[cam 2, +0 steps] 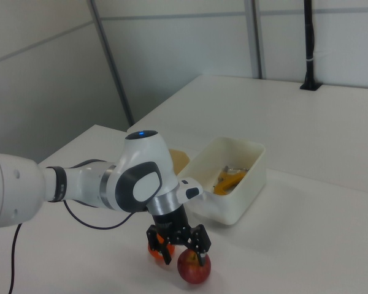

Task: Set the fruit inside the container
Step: 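Close the gripper around the red apple and lift it, then carry the apple over the white container and lower it inside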

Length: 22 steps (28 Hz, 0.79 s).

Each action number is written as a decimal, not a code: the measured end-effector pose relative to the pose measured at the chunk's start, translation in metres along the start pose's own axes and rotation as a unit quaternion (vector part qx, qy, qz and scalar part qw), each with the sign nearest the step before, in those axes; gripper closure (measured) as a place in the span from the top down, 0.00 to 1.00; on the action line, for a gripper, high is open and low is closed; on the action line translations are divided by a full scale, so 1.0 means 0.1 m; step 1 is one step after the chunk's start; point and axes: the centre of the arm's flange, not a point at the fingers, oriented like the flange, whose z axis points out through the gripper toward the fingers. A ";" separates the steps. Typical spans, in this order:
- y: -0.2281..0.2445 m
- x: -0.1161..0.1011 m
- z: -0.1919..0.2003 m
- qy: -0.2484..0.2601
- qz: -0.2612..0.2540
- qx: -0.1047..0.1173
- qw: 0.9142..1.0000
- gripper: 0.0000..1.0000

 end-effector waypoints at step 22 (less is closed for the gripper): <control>0.14 0.31 -0.05 0.014 0.002 -0.011 1.000 0.90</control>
